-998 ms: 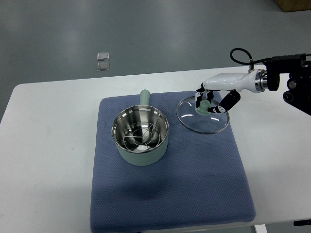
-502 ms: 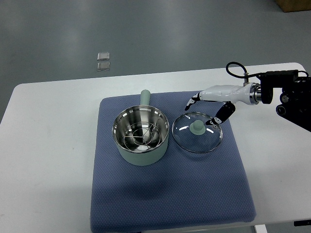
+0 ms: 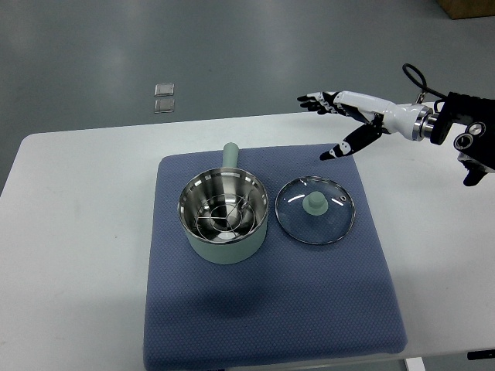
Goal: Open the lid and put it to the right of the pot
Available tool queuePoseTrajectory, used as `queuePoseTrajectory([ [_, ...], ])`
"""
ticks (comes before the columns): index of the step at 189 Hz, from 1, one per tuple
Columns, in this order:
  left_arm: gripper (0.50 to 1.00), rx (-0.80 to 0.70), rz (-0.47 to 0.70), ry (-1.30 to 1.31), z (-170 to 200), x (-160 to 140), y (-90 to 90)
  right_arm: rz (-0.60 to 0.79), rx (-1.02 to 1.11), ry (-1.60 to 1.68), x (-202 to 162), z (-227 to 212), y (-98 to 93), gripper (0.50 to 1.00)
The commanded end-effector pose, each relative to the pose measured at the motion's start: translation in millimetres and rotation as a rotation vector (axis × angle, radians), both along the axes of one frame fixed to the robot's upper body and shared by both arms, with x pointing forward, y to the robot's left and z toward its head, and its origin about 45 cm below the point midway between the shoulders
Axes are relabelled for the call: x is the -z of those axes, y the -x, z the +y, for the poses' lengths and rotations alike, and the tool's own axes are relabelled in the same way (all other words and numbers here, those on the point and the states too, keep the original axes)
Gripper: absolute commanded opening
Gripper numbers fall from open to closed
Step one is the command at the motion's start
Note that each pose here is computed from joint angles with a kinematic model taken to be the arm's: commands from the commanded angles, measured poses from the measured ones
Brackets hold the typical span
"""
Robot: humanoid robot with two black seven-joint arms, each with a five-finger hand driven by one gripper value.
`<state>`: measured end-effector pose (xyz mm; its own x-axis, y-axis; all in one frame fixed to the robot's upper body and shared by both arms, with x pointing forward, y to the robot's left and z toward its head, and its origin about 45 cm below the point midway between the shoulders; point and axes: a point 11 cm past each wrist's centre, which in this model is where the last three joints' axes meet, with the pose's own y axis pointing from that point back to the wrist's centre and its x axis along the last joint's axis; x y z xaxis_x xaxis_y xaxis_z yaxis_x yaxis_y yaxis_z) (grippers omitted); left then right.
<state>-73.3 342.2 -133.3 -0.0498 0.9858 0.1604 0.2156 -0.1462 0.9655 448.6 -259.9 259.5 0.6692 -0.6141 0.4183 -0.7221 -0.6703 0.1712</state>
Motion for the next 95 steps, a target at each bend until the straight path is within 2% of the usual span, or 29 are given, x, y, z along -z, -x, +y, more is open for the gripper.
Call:
queuePoseTrajectory([
  [1,1.0,0.0,0.0,0.001,-0.2,0.0,0.0,0.1,0.077,-0.199,-2.9,3.7,-6.4,0.932],
  [16,1.0,0.0,0.0,0.001,-0.2,0.0,0.0,0.213,0.137,-0.316,7.8,10.1,-8.1,0.932],
  [40,1.0,0.0,0.0,-0.001,0.3,0.0,0.0,0.505,0.252,-0.513,39.6,24.5,-3.1,0.932],
  [49,1.0,0.0,0.0,-0.001,0.3,0.0,0.0,0.505,0.252,-0.514,39.6,24.5,-3.1,0.932],
  [50,1.0,0.0,0.0,-0.001,0.3,0.0,0.0,0.604,0.299,-0.618,44.3,28.0,-4.3,0.932],
  [56,1.0,0.0,0.0,-0.001,0.3,0.0,0.0,0.648,0.321,-0.675,48.1,28.2,-4.3,0.932],
  [95,1.0,0.001,0.0,-0.001,0.3,-0.1,0.1,0.689,0.367,-0.833,51.3,27.4,-8.0,0.934],
])
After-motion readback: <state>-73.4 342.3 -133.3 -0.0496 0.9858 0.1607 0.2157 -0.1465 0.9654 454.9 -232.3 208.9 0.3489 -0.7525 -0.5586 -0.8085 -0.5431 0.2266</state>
